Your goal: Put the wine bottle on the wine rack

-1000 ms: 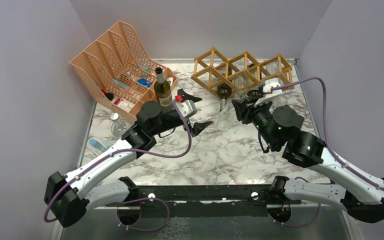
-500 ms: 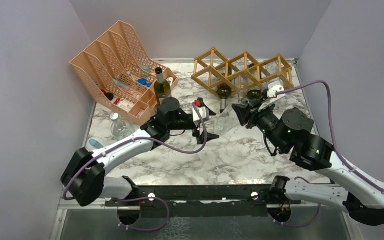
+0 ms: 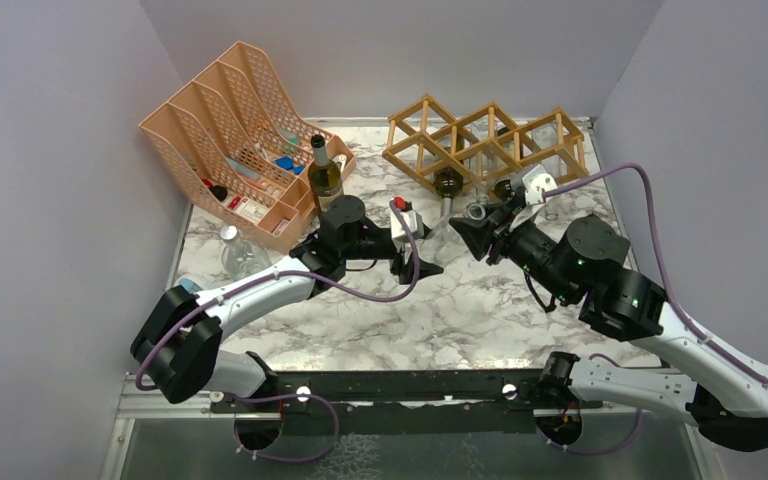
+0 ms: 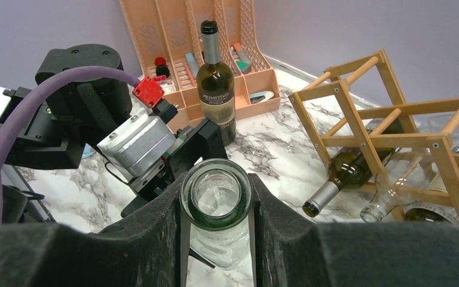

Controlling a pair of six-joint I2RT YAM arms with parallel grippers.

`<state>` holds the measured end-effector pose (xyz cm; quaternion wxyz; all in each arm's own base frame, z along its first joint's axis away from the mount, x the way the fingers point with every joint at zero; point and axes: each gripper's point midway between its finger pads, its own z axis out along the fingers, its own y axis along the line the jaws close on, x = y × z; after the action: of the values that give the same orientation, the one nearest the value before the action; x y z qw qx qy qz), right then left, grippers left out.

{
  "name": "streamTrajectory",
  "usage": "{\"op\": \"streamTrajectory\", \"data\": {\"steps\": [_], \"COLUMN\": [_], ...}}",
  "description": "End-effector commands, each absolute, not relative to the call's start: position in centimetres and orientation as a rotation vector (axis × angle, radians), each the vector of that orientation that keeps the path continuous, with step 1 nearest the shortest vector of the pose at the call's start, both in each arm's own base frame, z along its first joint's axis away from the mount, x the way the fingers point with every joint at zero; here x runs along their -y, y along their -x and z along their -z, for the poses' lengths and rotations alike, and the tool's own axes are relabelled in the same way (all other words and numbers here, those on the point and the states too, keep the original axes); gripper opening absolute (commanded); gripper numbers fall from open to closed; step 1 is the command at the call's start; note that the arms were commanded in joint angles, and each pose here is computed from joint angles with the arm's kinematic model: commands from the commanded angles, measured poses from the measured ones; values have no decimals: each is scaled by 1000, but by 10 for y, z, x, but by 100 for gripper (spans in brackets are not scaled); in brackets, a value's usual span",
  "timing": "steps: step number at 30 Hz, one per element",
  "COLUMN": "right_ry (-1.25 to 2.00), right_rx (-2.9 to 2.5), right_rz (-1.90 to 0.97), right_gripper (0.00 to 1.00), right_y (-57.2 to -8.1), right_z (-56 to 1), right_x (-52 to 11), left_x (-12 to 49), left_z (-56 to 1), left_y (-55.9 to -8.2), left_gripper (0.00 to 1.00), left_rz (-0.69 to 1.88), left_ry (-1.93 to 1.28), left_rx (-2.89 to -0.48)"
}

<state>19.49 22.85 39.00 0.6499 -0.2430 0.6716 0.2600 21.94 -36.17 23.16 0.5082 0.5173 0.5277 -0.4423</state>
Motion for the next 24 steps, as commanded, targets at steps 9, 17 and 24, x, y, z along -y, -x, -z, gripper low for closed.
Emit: {"op": "streamTrajectory", "data": {"steps": [9,17,24], "right_ry": [554,486,334], "right_rx": [-1449,-1478,-1535], "right_rz": [-735,-751,-769], "right_gripper": [36,69,69], "right_y": [-181,-175,-171], "right_z": [-425,-438,-452], "right_x": [-241,-223,-196], "left_x": [358,351,348], "left_z": [-284,-298,-329], "left_y": [-228,-250,-268], "left_gripper": [0,0,0], "left_rz": [971,648,368], "left_ry": [-1166,-1248,-1304], "left_rx": [-1083,-873,-656]}}
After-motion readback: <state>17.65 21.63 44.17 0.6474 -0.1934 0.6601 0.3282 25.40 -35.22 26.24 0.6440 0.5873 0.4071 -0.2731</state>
